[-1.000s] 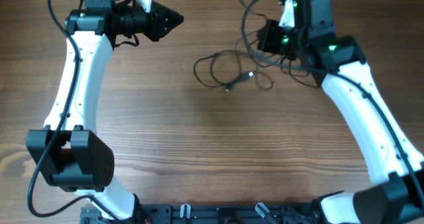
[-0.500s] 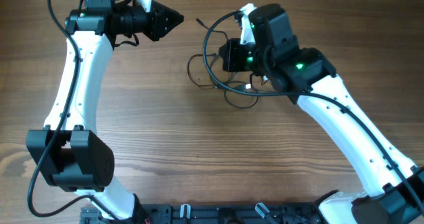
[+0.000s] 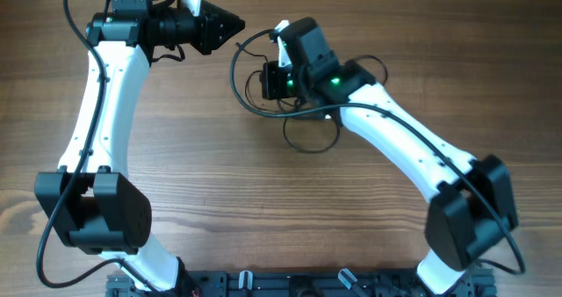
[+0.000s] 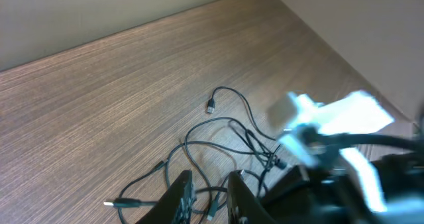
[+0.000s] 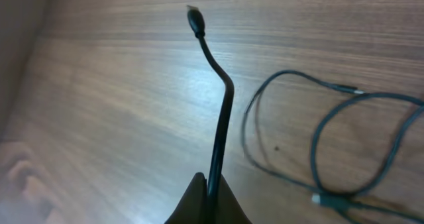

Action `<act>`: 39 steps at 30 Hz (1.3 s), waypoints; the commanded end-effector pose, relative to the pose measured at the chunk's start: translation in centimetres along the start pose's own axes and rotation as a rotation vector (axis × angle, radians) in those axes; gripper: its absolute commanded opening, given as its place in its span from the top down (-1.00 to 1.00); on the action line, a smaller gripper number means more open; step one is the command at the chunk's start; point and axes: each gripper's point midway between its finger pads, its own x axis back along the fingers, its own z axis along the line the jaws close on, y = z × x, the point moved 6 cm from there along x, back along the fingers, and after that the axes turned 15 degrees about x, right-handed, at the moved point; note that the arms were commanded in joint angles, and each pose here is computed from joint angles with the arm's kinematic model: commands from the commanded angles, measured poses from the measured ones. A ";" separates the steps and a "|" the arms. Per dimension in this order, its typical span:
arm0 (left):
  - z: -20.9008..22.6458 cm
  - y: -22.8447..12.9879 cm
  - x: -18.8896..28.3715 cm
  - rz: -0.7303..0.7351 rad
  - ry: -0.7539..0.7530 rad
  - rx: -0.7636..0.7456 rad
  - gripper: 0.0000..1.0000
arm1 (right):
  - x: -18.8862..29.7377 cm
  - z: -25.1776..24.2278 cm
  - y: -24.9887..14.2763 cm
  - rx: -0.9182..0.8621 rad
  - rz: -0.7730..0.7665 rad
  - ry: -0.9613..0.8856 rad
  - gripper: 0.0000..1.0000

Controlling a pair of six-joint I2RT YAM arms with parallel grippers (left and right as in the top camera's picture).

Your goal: Untangle cables

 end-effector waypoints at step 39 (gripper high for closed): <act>-4.1 -0.9 -3.9 0.077 -0.063 -0.069 0.36 | 10.3 -13.7 -1.7 -0.143 0.112 -0.508 -0.17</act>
